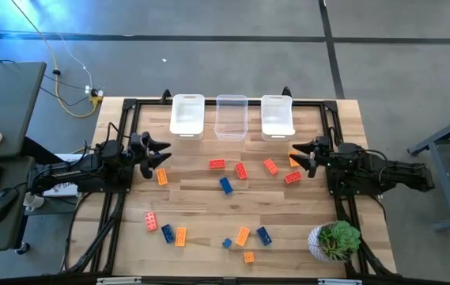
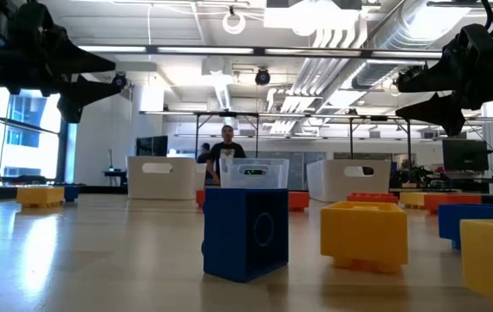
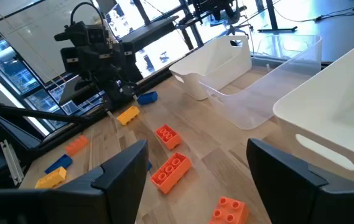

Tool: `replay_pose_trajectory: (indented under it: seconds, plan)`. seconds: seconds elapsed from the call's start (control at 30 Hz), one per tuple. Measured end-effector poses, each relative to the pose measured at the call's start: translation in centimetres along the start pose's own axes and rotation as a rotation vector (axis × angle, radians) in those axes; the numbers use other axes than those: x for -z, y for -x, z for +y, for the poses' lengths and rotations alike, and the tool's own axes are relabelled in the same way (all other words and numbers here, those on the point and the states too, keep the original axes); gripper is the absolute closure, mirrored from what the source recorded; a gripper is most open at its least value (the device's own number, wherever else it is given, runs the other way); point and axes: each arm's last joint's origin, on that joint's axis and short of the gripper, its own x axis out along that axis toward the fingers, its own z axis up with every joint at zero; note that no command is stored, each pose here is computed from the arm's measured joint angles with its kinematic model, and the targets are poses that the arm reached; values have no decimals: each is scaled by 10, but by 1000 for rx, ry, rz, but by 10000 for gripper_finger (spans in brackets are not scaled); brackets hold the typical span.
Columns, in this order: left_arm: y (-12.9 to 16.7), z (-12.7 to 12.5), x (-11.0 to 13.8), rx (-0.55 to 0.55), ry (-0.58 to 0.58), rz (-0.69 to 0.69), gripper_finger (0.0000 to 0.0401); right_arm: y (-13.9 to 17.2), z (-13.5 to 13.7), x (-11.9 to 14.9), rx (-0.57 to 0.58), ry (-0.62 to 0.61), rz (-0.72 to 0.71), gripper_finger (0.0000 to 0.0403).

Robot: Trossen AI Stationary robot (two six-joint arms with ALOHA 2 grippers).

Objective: Sort & place blocks by color
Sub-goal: Put the orange game piece into the right white bin

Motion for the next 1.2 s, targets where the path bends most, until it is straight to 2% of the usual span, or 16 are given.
replay_pose_trajectory:
  seconds: [0.63,0.97,1.2]
  plan:
    - [0,0,0,0,4,-2,178,0,0,0,0,0,0,144]
    - [0,1,-1,-24,195,-19,178,0,0,0,0,0,0,144]
    - [0,0,-1,-17,209,-16,178,0,0,0,12,1,-6,144]
